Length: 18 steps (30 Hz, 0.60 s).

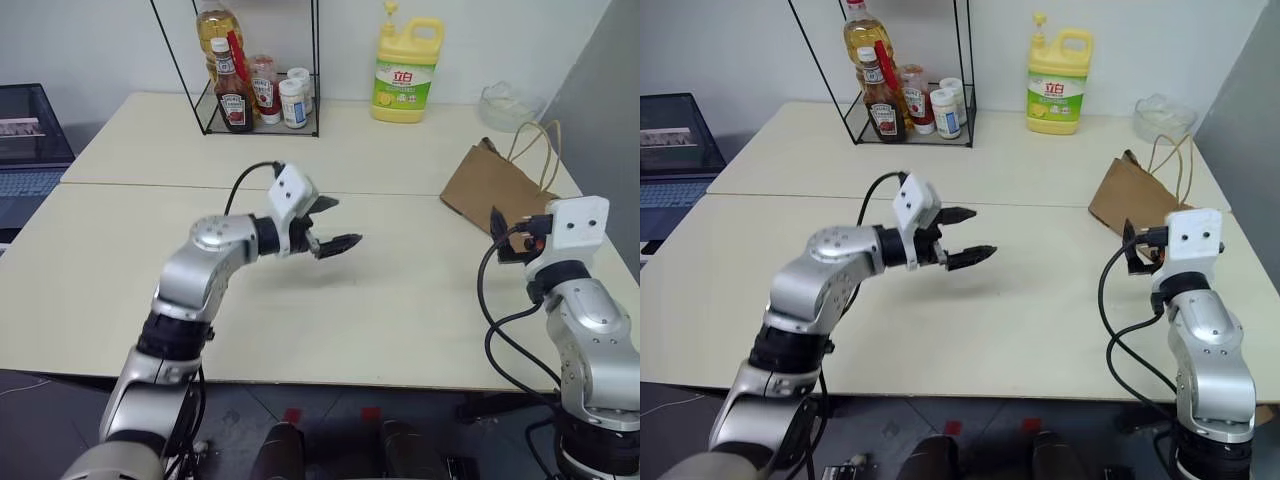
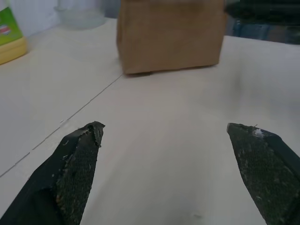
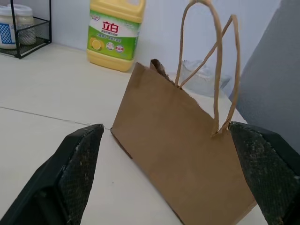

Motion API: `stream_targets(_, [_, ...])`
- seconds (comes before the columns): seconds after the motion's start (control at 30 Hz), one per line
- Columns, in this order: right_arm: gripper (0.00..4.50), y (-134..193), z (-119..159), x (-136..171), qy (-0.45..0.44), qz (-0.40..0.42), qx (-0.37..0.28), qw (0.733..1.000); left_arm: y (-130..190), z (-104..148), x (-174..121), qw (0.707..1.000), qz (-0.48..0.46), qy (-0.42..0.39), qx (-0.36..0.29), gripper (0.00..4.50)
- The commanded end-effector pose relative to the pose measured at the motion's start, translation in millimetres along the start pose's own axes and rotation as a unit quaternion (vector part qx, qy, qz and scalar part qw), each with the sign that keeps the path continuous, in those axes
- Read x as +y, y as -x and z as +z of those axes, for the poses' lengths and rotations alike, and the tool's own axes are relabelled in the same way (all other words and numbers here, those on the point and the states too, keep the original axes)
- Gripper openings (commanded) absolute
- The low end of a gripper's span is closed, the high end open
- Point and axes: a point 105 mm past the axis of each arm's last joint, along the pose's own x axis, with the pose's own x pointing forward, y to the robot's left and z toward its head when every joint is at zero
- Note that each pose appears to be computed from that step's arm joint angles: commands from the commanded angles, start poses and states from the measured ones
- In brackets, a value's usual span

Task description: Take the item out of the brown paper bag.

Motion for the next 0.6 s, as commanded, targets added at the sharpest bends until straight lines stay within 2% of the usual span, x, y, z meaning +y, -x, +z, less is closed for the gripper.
stream_targets(0.03, [4.50, -2.6, 12.1, -16.8, 0.012, -0.019, -0.023, 1.000, -7.0, 33.8, -5.9, 0.997, -0.065, -0.013, -0.045, 4.49])
stream_targets(0.23, [4.50, -21.5, 14.6, -37.1, 0.023, -0.021, -0.027, 0.999, -18.5, 56.5, -0.6, 0.993, -0.087, -0.023, -0.075, 4.49])
stream_targets(0.6, [4.50, -55.9, 28.2, -60.1, 0.028, 0.019, -0.041, 0.999, -22.6, 55.3, -3.5, 0.991, -0.110, -0.034, -0.073, 4.49])
